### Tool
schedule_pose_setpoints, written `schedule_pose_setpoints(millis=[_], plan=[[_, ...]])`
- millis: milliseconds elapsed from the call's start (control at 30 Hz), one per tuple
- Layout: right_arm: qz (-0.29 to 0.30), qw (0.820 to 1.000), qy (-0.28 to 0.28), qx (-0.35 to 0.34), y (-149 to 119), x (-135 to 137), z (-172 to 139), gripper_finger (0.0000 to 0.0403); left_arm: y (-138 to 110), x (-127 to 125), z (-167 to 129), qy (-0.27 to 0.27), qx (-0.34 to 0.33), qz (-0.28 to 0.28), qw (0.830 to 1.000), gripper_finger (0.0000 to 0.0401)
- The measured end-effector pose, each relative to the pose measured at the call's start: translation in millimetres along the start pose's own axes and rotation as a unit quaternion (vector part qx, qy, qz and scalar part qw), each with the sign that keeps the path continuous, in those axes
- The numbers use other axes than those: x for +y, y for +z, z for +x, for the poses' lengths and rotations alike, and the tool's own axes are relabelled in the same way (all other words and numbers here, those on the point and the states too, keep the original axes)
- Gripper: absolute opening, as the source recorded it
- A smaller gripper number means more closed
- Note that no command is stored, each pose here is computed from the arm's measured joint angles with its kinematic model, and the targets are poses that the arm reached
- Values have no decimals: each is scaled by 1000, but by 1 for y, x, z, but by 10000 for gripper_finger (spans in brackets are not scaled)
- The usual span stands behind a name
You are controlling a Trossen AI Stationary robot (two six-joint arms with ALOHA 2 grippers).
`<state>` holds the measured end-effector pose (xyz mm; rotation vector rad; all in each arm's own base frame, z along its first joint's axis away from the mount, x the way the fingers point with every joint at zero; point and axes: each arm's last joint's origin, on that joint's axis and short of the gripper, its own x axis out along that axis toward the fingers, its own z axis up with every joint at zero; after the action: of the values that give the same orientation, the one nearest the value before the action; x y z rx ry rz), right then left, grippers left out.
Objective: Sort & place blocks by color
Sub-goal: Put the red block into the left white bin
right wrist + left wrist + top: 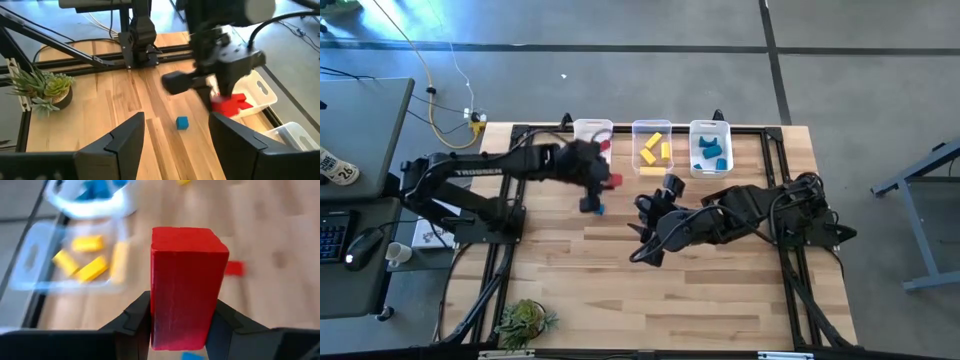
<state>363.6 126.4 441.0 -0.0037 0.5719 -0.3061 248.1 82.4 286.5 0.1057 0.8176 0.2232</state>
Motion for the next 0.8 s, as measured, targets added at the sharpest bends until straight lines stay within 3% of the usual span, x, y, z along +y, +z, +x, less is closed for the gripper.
schedule_pose_setpoints(millis=[267,467,800], plan=[[-3,1000,-3,8,-2,-1,0,209,-24,61,-3,83,41,-90,992,113],[2,1000,-10,9,0,-6,3,209,-41,87,6,139,92,-140,976,113],[47,997,-47,46,-3,-27,14,209,-67,114,47,142,162,-178,960,113]])
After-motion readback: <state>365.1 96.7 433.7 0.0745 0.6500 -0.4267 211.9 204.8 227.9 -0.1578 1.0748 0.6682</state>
